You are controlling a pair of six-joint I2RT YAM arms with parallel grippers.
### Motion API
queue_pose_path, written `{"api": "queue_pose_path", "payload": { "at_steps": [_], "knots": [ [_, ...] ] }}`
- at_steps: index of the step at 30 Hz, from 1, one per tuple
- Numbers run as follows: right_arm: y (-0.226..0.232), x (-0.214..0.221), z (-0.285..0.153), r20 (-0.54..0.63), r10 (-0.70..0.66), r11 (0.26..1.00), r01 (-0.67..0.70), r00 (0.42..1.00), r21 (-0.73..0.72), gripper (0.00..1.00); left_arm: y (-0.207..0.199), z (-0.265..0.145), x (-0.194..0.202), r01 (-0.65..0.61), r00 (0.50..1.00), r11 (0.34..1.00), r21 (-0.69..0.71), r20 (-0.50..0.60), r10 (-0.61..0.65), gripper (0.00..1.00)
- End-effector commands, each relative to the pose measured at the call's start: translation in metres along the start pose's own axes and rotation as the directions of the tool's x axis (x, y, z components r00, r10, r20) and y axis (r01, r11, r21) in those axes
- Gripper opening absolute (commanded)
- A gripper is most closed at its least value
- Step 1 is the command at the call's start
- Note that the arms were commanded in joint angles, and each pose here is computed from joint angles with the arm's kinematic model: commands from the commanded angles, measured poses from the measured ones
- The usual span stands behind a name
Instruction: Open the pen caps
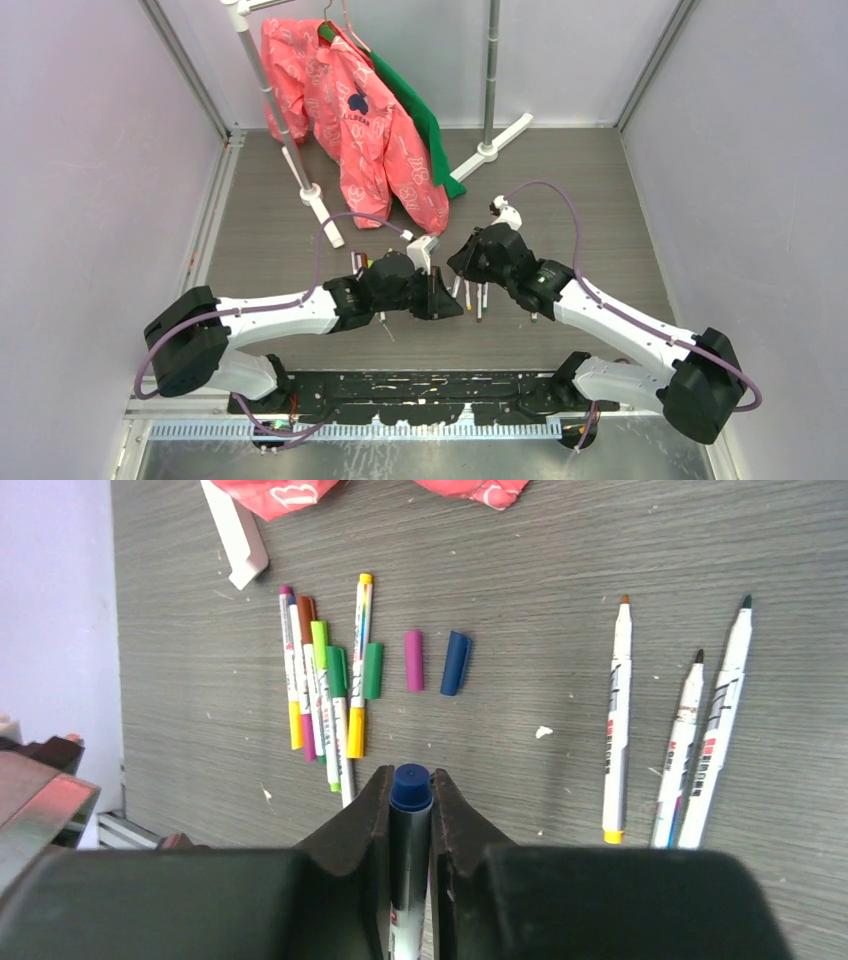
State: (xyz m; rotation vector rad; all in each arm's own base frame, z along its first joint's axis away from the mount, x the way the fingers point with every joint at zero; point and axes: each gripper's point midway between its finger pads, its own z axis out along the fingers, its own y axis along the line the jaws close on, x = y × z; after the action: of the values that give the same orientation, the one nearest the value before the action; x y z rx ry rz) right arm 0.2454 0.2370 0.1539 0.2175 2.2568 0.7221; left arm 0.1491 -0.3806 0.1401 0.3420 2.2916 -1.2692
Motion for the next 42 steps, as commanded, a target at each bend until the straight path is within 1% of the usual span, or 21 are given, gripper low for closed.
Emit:
{"api": "queue_pose_path", "payload": {
  "at_steps": [1, 2, 6, 8, 10, 12, 14, 19, 25, 27, 28, 29, 31, 32, 33, 34, 36, 38, 40, 42],
  "knots": [
    [0.018, -0.015, -0.011, 0.071, 0.033, 0.997, -0.028, 0.997, -0.073, 0.03, -0.03, -0.007, -0.013, -0.067, 0.997, 0.996, 0.061, 0.04, 0.065, 0.0],
    [0.017, -0.015, -0.013, 0.076, 0.032, 0.997, -0.026, 0.997, -0.071, 0.01, -0.028, -0.007, -0.013, -0.066, 0.997, 0.996, 0.055, 0.041, 0.064, 0.0],
    [0.014, -0.021, -0.021, 0.114, 0.028, 0.997, -0.019, 0.993, -0.079, 0.01, -0.022, -0.007, -0.009, -0.067, 0.997, 0.997, 0.049, 0.044, 0.064, 0.0],
    [0.015, -0.028, -0.028, 0.147, 0.016, 0.995, -0.001, 0.989, -0.097, 0.01, -0.027, -0.008, -0.003, -0.079, 0.997, 0.992, 0.096, 0.027, 0.077, 0.0],
    [0.021, -0.036, -0.035, 0.169, 0.002, 0.988, 0.024, 0.986, -0.153, 0.01, -0.039, -0.012, 0.003, -0.105, 0.994, 0.976, 0.188, 0.018, 0.103, 0.0],
    [0.033, -0.044, -0.043, 0.191, 0.001, 0.969, 0.047, 0.982, -0.243, 0.01, -0.055, -0.02, 0.01, -0.136, 0.99, 0.945, 0.299, 0.009, 0.139, 0.0],
    [0.041, -0.058, -0.051, 0.224, 0.012, 0.947, 0.061, 0.975, -0.314, 0.01, -0.065, -0.028, 0.016, -0.149, 0.987, 0.918, 0.367, -0.002, 0.161, 0.0],
    [0.052, -0.076, -0.062, 0.223, 0.04, 0.89, 0.067, 0.974, -0.45, 0.01, -0.07, -0.038, 0.029, -0.141, 0.982, 0.893, 0.427, -0.051, 0.18, 0.0],
    [0.055, -0.092, -0.066, 0.228, 0.091, 0.849, 0.044, 0.969, -0.526, 0.01, -0.06, -0.034, 0.047, -0.113, 0.976, 0.893, 0.436, -0.12, 0.182, 0.0],
    [0.053, -0.095, -0.062, 0.224, 0.091, 0.862, 0.036, 0.97, -0.505, 0.01, -0.049, -0.027, 0.047, -0.11, 0.979, 0.916, 0.387, -0.119, 0.168, 0.0],
    [0.049, -0.095, -0.059, 0.222, 0.089, 0.877, 0.029, 0.971, -0.48, 0.01, -0.044, -0.023, 0.044, -0.115, 0.982, 0.928, 0.353, -0.101, 0.16, 0.0],
    [0.042, -0.097, -0.054, 0.224, 0.089, 0.899, 0.019, 0.971, -0.438, 0.01, -0.034, -0.018, 0.039, -0.117, 0.986, 0.949, 0.293, -0.083, 0.147, 0.0],
    [0.015, -0.093, -0.039, 0.203, 0.056, 0.959, 0.004, 0.978, -0.283, 0.01, -0.004, -0.01, 0.026, -0.129, 0.99, 0.986, 0.102, -0.037, 0.134, 0.0],
    [0.0, -0.09, -0.032, 0.19, 0.047, 0.98, -0.008, 0.981, -0.199, 0.01, 0.017, -0.008, 0.018, -0.118, 0.993, 0.993, -0.033, -0.014, 0.117, 0.0],
    [-0.016, -0.086, -0.027, 0.175, 0.038, 0.993, -0.017, 0.984, -0.116, 0.01, 0.04, -0.01, 0.007, -0.101, 0.994, 0.979, -0.178, 0.027, 0.107, 0.0],
    [-0.03, -0.08, -0.019, 0.151, 0.032, 0.999, -0.025, 0.988, -0.043, 0.01, 0.057, -0.014, -0.002, -0.084, 0.992, 0.954, -0.287, 0.064, 0.107, 0.0],
    [-0.061, -0.071, -0.009, 0.129, 0.023, 0.994, -0.036, 0.991, 0.103, 0.01, 0.087, -0.022, -0.014, -0.045, 0.987, 0.887, -0.459, 0.117, 0.111, 0.0],
    [-0.085, -0.057, -0.001, 0.094, 0.013, 0.978, -0.032, 0.996, 0.206, 0.01, 0.107, -0.028, -0.023, -0.011, 0.982, 0.817, -0.577, 0.146, 0.116, 0.0],
    [-0.104, -0.043, 0.006, 0.052, 0.008, 0.959, -0.022, 0.999, 0.283, 0.01, 0.122, -0.026, -0.024, -0.003, 0.983, 0.766, -0.643, 0.137, 0.119, 0.0],
    [-0.119, -0.03, 0.011, 0.009, 0.002, 0.938, -0.005, 1.0, 0.346, 0.01, 0.14, -0.026, -0.021, 0.003, 0.99, 0.694, -0.72, 0.102, 0.101, 0.0]
  ]
}}
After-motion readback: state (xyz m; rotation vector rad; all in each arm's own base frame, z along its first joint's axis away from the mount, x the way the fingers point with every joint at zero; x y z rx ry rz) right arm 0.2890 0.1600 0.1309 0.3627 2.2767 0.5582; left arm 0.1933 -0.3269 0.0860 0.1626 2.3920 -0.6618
